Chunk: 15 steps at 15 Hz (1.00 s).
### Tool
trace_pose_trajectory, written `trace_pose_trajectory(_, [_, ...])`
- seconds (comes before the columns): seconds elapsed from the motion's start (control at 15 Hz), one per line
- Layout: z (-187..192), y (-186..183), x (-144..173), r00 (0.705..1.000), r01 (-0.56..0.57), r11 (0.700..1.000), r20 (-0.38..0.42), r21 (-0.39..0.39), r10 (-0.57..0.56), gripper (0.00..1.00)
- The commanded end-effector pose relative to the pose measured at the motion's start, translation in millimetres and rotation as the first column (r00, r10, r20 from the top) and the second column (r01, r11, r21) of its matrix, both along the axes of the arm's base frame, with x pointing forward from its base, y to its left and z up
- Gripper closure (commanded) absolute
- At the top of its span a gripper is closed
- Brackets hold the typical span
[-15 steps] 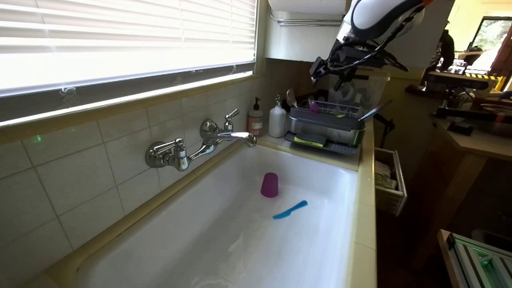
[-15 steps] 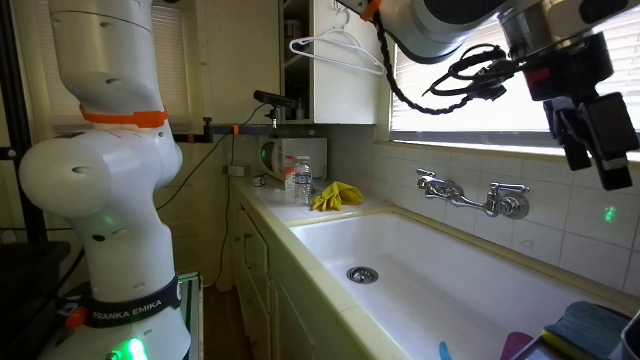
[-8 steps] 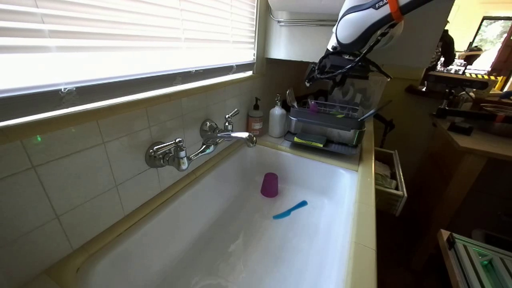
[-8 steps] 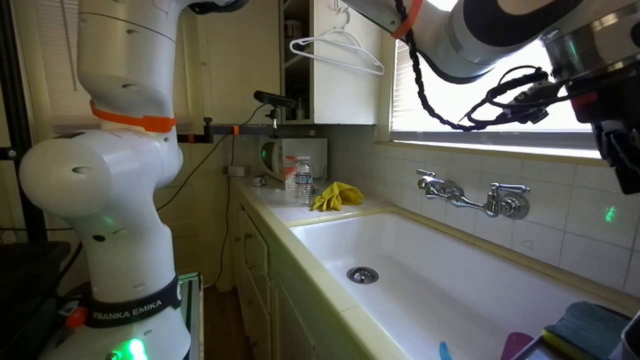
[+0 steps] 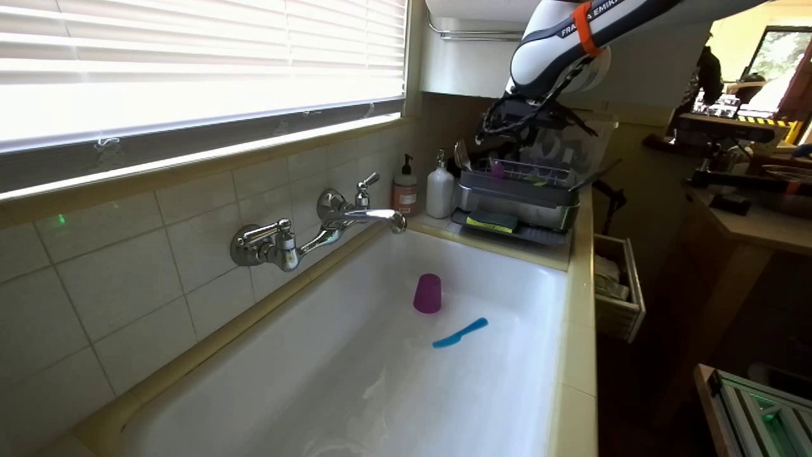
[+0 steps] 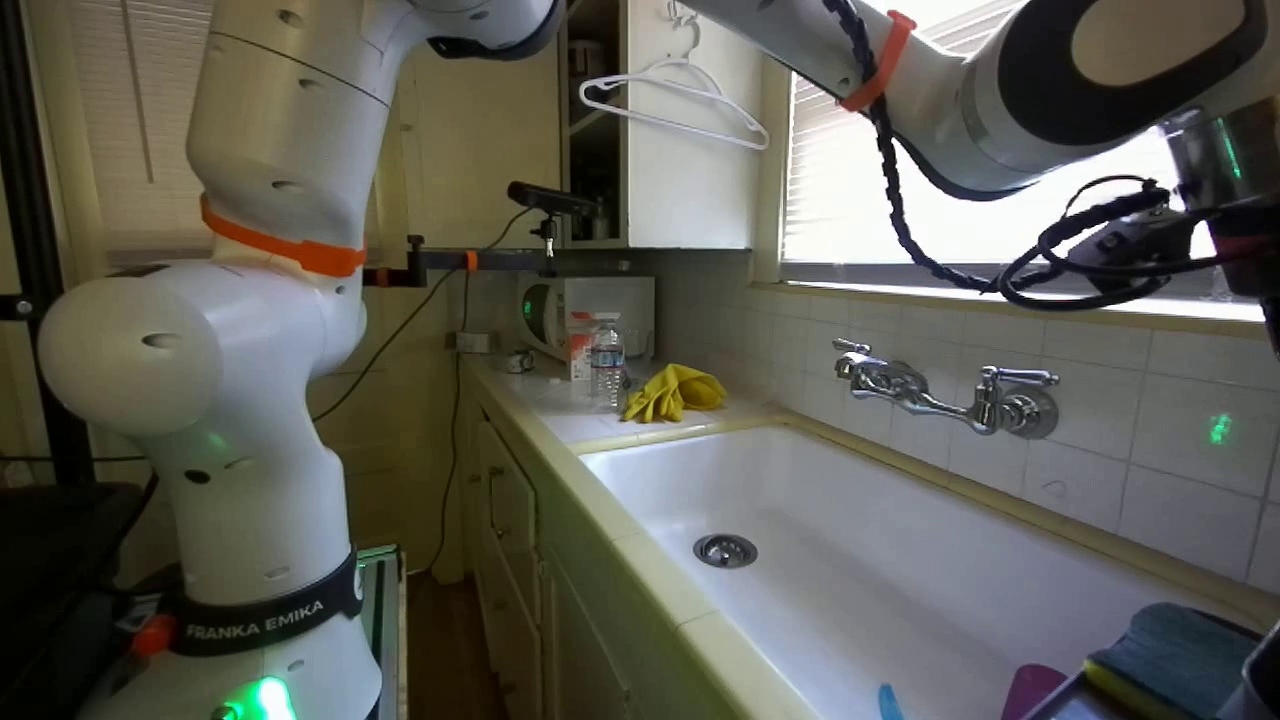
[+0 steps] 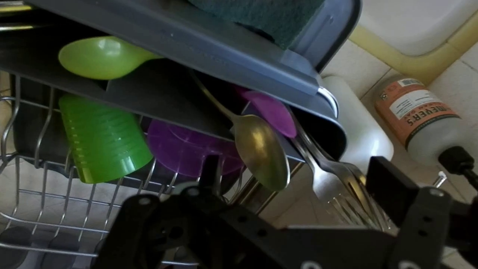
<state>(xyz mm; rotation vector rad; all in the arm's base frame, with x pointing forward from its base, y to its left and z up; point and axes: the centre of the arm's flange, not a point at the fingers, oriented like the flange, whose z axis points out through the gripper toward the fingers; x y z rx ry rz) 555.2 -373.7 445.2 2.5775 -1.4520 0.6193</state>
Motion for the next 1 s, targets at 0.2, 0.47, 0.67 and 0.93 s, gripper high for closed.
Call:
trace_pose_trajectory(0.2, [-16.9,-22.9,22.5,0.999,0.047,0.999,-0.008,0.021,-0.047,0.0])
trace_pose_trajectory(0.47, [-28.8,-27.6,26.2,0.998,0.05,0.999,-0.037,0.017,-0.05,0.0])
trace_pose_trajectory(0.67, [-38.5,-28.8,27.5,0.997,0.048,0.999,-0.065,0.021,-0.047,0.13])
trace_pose_trajectory(0.93, [-45.9,-29.4,27.5,0.994,0.048,0.998,-0.102,0.032,-0.044,0.46])
